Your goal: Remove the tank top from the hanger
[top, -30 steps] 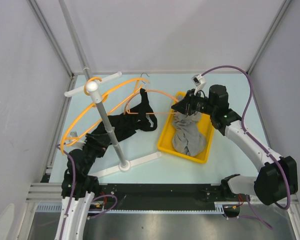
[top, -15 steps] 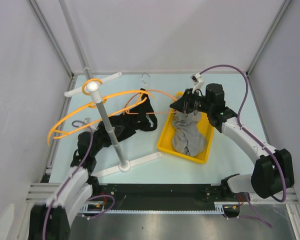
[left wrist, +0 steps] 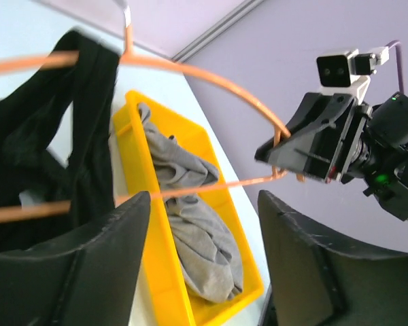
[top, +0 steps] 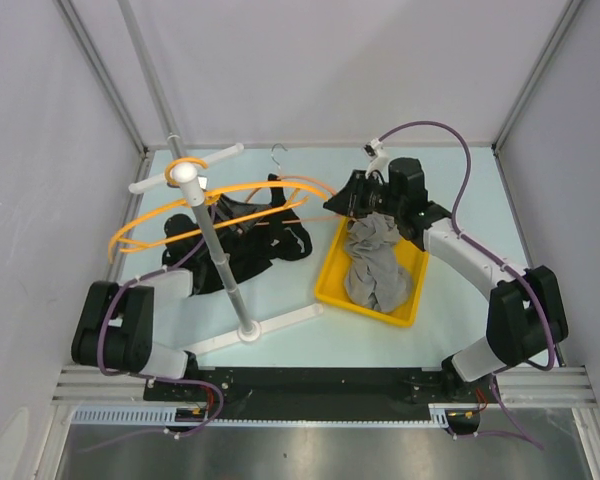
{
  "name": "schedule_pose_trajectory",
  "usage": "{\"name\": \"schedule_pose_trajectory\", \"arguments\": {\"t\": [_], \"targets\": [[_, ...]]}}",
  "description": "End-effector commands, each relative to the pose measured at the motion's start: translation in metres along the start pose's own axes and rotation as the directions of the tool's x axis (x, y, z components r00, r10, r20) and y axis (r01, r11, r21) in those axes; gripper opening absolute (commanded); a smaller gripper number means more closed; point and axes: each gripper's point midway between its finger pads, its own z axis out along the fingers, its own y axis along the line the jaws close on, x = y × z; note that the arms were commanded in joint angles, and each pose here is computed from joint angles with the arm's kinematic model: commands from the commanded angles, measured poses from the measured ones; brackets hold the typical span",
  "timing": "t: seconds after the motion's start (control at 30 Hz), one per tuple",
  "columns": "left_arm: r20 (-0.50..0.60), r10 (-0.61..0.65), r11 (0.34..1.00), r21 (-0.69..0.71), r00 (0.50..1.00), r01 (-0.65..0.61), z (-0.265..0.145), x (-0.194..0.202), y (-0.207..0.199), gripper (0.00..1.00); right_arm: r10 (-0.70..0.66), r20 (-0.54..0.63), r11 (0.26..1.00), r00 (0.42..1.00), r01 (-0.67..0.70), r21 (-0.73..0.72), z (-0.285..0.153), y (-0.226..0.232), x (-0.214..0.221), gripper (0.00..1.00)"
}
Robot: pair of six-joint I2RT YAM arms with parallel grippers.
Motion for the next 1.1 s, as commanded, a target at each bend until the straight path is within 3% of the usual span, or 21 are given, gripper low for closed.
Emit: {"name": "schedule_pose_trajectory", "arguments": {"t": [0.0, 0.47, 0.7, 0.87, 1.07], "targets": [[0.016, 0.085, 0.990, 0.109, 0.996, -0.086, 0.017, -0.016, -0.019, 0.73, -0.075, 0.084, 0.991, 0.994, 0.083, -0.101, 0.003, 0.042, -0.029, 0.00], [0.038, 0.106, 0.994, -0.019, 0.994, -0.105, 0.033, -0.024, 0.025, 0.68, -0.095, 0.074, 0.983, 0.993, 0.105, -0.152, -0.012, 0.068, -0.018, 0.00], [0.027, 0.132, 0.991, -0.022, 0.991, -0.131, 0.023, -0.019, 0.027, 0.80, -0.122, 0.043, 0.976, 0.992, 0.127, -0.176, -0.015, 0.078, -0.008, 0.00], [-0.003, 0.121, 0.992, -0.042, 0.993, -0.121, 0.028, -0.017, 0.034, 0.82, -0.125, 0.029, 0.972, 0.992, 0.128, -0.198, -0.016, 0.086, 0.000, 0.00], [-0.007, 0.095, 0.990, -0.102, 0.995, -0.095, 0.032, -0.016, 0.051, 0.76, -0.130, 0.023, 0.965, 0.991, 0.132, -0.225, -0.016, 0.099, 0.003, 0.00]]}}
